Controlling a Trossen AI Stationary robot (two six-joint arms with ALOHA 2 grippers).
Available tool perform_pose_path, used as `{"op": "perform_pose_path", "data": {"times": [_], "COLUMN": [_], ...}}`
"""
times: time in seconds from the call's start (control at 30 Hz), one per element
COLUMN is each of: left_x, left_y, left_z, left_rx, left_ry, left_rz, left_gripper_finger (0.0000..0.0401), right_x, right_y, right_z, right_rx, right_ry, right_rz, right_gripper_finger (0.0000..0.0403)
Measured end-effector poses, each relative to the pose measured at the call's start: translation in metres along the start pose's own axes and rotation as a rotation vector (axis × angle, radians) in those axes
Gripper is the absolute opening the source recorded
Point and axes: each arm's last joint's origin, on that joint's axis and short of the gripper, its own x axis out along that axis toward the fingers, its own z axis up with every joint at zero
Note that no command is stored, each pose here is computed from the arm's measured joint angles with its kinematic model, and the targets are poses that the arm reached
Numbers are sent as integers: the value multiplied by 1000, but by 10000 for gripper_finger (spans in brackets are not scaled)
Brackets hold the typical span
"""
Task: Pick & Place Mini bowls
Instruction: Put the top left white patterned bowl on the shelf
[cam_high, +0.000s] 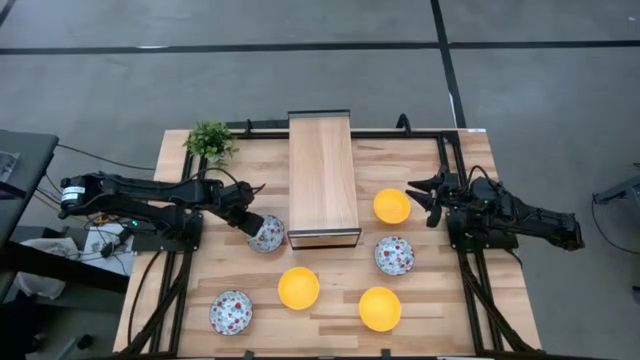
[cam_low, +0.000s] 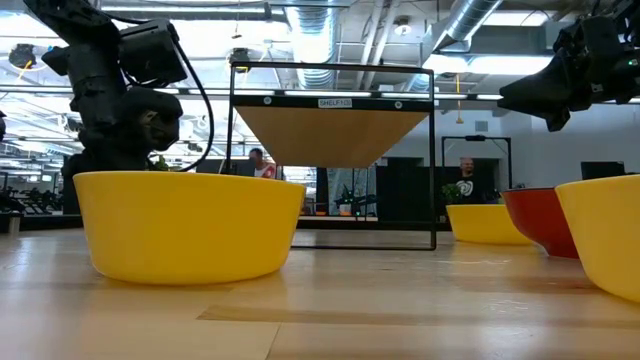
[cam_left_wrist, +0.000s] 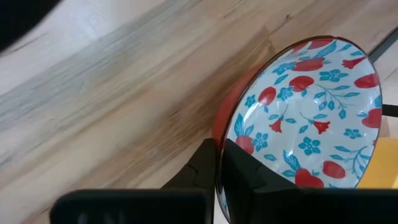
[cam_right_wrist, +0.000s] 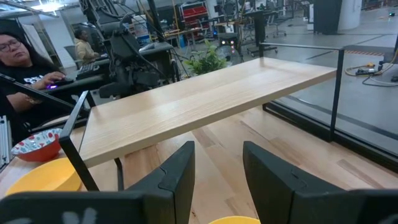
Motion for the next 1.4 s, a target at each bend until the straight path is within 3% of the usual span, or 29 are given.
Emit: {"op": "perform_pose_path", "data": {"times": [0.33, 0.5, 0.93, 1.4], "left_x": [-2, -21, -104, -148], "left_y": [3, 2, -29, -57], "left_z": [-7, -11, 2, 23], "left_rx": [94, 156, 244, 330], "left_ry": [127, 183, -65, -245], "left_rz": [-40, -57, -279, -312], "left_gripper_finger": [9, 9, 9, 8], "right_x": [0, 0, 0, 0], "right_y": [0, 0, 0, 0], "right_z": [0, 0, 0, 0], "right_rx": [0, 0, -1, 0], "right_ry": [0, 0, 0, 0], "right_rz": [0, 0, 0, 0], "right_gripper_finger": [124, 124, 124, 124]}}
